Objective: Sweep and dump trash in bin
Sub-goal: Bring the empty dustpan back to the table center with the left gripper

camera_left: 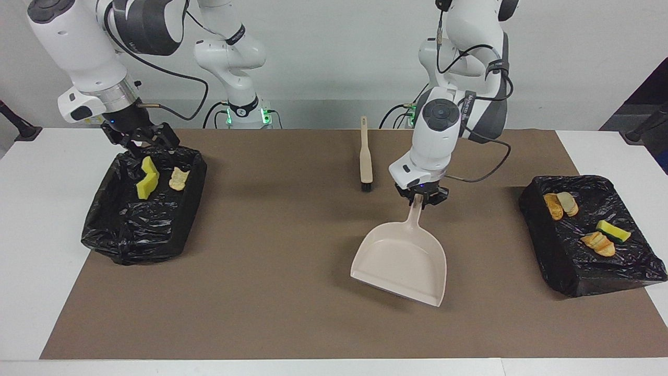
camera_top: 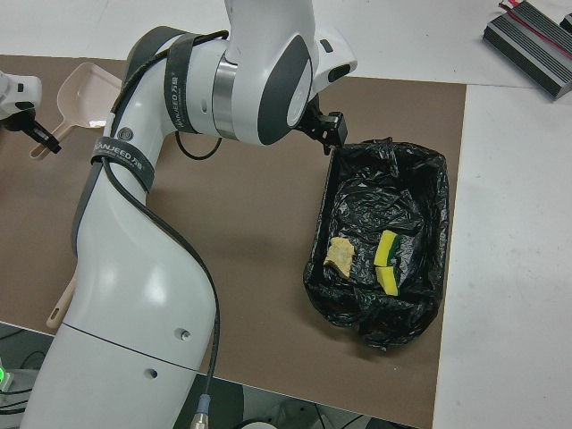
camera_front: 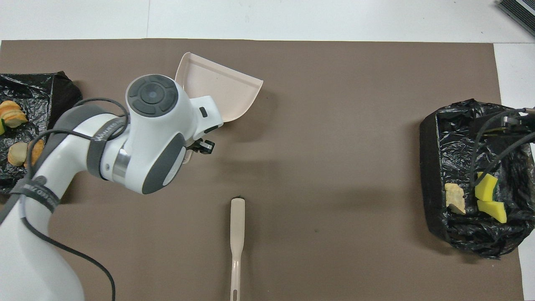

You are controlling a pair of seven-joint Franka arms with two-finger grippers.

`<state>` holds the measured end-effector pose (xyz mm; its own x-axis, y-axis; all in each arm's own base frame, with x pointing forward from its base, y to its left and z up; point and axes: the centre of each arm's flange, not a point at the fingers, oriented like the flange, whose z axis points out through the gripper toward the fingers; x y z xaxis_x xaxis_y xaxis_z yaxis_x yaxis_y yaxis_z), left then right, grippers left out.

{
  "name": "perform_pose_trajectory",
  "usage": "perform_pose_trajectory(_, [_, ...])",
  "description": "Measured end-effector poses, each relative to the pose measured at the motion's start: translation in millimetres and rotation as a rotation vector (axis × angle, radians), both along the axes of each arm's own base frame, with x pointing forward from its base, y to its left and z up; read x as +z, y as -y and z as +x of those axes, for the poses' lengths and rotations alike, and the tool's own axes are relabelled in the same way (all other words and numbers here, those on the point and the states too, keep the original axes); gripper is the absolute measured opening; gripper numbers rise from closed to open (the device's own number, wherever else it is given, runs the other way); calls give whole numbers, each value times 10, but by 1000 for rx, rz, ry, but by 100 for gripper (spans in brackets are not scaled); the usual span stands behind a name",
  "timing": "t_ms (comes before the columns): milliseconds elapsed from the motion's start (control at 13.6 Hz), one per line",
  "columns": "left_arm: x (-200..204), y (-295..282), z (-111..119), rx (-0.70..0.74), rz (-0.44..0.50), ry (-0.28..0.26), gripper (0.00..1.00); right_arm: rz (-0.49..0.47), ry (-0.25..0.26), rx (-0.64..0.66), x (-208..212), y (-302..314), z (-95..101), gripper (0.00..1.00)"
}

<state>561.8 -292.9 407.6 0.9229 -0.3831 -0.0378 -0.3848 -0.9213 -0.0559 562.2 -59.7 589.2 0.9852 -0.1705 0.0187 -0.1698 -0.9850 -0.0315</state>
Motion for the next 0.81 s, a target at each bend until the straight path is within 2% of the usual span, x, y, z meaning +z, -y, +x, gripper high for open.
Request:
perform_pose_trajectory(221, [-269, 449, -143, 88, -57, -15, 33, 0, 0, 4, 0, -24, 3, 100])
perform_pose_trajectory(515, [-632, 641, -244, 176, -34, -58, 34, 0, 0, 6, 2, -34, 4, 100])
perform_pose_trajectory(736, [-544, 560, -164, 254, -46, -42, 45, 0, 1, 6, 3, -35, 4, 100])
perform_pose_trajectory(810, [-447, 491, -132, 281, -53, -37, 57, 0, 1, 6, 3, -35, 4, 100])
